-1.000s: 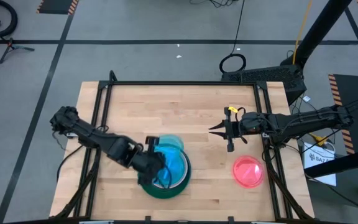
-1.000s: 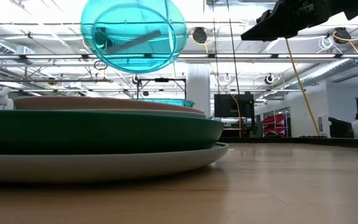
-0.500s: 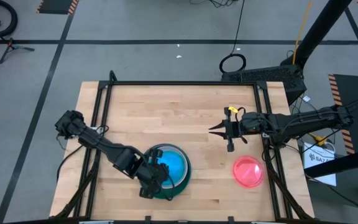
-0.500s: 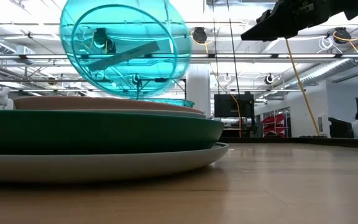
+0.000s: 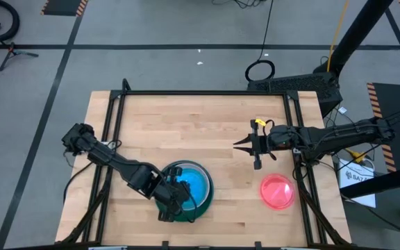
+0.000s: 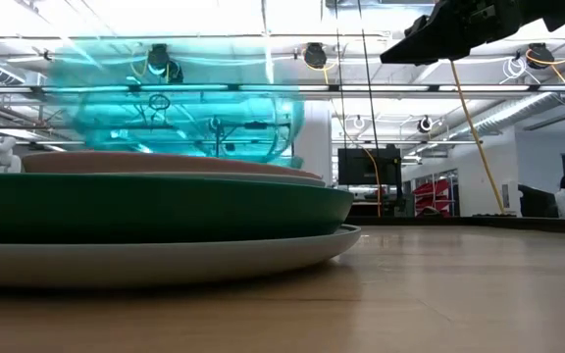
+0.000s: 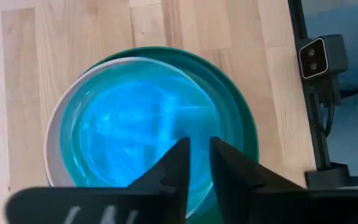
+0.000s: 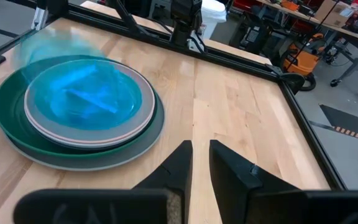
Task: Stack plastic plates
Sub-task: Stack the blue plate on top of the blue plate
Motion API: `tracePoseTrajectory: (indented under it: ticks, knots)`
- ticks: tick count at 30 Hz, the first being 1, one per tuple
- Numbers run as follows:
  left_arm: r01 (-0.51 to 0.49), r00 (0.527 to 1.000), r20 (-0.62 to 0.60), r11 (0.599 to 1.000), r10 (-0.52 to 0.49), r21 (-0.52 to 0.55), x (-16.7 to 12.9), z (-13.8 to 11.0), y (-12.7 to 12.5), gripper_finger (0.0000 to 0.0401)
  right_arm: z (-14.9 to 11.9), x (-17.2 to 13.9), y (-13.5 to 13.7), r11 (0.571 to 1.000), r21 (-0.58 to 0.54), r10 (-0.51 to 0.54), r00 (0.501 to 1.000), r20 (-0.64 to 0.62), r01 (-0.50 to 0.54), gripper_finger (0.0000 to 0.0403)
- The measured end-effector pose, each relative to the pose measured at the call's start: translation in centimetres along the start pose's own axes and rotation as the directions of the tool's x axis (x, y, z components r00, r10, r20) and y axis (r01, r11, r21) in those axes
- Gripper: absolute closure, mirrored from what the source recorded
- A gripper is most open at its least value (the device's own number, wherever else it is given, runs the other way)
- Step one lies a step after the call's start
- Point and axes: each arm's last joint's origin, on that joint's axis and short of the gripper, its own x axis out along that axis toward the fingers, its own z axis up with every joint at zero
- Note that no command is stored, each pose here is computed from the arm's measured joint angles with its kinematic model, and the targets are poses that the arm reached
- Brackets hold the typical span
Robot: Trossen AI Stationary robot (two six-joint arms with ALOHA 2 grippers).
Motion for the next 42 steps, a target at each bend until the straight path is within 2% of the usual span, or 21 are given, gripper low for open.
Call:
tracePoseTrajectory:
  ticks: [5, 14, 21, 29, 33, 36, 42]
  knots:
    - [-0.022, 1.000, 0.021, 1.000, 0.021, 0.022, 0.0, 0.1, 0.0, 0.0299, 0.0, 0.0, 0.0, 1.000, 0.000, 0.000, 1.000, 0.000, 0.000, 0.0355]
    - [-0.058, 0.997, 0.062, 0.995, 0.053, 0.083, 1.0, 0.4, 1.0, 0.0293, 0.0, 0.0, 0.0, 1.000, 0.000, 0.000, 1.000, 0.000, 0.000, 0.0355]
    - [0.115, 0.993, 0.015, 0.993, -0.116, 0.038, 3.8, -0.3, 2.9, 0.0293, 0.0, 0.0, 0.0, 1.000, -0.001, 0.000, 1.000, 0.000, 0.000, 0.0355]
    - [0.296, 0.955, -0.006, 0.955, -0.296, -0.004, 6.8, -1.6, 5.7, 0.0293, 0.0, 0.0, 0.0, 1.000, 0.000, 0.000, 1.000, 0.000, 0.000, 0.0355]
    - [0.277, 0.959, -0.053, 0.961, -0.277, -0.008, 7.9, -2.8, 7.0, 0.0293, 0.0, 0.0, 0.0, 1.000, -0.002, 0.000, 1.000, 0.000, 0.000, 0.0355]
    - [0.211, 0.975, -0.067, 0.977, -0.211, -0.006, 8.4, -3.4, 7.8, 0.0293, 0.0, 0.0, 0.0, 1.000, -0.003, 0.000, 1.000, 0.000, 0.000, 0.0355]
    - [0.148, 0.984, -0.090, 0.988, -0.152, -0.049, 9.1, -4.3, 8.2, 0.0293, 0.0, 0.0, 0.0, 1.000, -0.003, 0.000, 1.000, 0.000, 0.000, 0.0355]
